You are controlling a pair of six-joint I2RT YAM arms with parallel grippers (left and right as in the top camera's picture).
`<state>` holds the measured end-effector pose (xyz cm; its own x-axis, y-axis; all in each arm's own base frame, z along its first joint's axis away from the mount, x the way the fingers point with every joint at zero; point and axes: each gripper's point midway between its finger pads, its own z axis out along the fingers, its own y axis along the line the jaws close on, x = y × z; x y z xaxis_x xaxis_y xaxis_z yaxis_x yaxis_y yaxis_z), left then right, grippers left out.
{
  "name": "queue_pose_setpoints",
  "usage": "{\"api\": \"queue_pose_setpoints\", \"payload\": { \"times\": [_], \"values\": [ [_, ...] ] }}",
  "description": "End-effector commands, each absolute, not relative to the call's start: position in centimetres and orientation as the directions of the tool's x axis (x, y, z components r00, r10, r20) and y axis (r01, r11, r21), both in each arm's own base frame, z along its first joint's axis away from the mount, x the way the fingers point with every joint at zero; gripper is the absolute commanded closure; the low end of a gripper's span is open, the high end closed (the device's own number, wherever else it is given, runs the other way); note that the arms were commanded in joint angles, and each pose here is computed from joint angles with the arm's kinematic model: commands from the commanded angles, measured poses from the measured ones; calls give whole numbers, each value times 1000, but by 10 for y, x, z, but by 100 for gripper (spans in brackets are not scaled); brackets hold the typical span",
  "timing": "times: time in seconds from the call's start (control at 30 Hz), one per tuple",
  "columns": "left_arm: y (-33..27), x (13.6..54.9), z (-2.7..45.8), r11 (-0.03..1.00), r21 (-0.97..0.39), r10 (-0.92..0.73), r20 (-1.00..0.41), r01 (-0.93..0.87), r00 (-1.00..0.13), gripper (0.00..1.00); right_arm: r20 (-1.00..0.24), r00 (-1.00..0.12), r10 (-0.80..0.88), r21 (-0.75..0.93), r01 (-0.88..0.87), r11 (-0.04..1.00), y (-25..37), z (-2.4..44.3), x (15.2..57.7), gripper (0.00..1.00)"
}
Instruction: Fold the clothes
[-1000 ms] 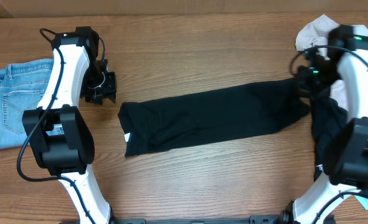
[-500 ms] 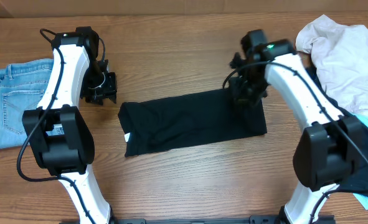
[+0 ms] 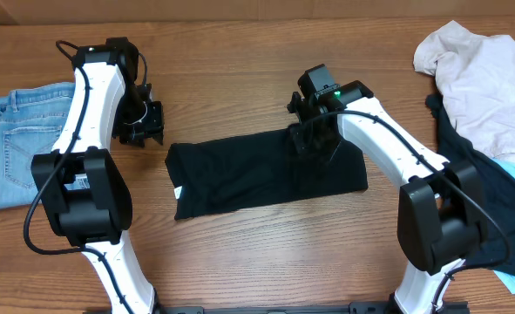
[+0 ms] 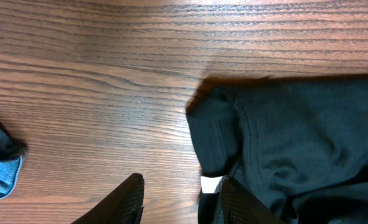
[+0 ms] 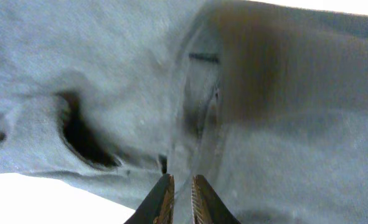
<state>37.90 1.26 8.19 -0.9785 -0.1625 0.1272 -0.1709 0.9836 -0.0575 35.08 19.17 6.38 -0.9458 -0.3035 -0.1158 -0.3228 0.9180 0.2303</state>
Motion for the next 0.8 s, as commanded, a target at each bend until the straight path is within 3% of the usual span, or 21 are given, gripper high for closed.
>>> {"api": "queue_pose_setpoints", "payload": {
  "times": [0.0, 0.23, 0.37, 0.43, 0.5, 0.63, 0.77],
  "values": [
    [11, 378, 89, 981, -66, -175, 111, -183, -978, 56, -142, -941, -308, 234, -334, 913, 197, 67, 353, 82],
    [11, 375, 90, 981, -64, -175, 127, -184, -976, 54, -154, -935, -318, 218, -346, 912, 194, 68, 356, 75],
    [10, 366, 91, 980, -60, -176, 161, -187, -971, 50, -189, -957, -219, 91, -239, 967, 163, 77, 374, 72],
    [10, 364, 91, 980, -59, -176, 171, -188, -970, 50, -230, -952, -204, 37, -218, 975, 150, 86, 386, 67],
    [10, 362, 92, 980, -58, -175, 176, -188, -969, 50, -260, -946, -195, 23, -208, 978, 144, 91, 395, 55],
    [10, 362, 92, 979, -57, -184, 177, -196, -967, 49, -258, -942, -215, 87, -244, 966, 151, 87, 397, 53],
    [10, 363, 91, 976, -54, -198, 175, -210, -965, 49, -255, -931, -263, 128, -302, 945, 171, 79, 394, 43]
  ]
}}
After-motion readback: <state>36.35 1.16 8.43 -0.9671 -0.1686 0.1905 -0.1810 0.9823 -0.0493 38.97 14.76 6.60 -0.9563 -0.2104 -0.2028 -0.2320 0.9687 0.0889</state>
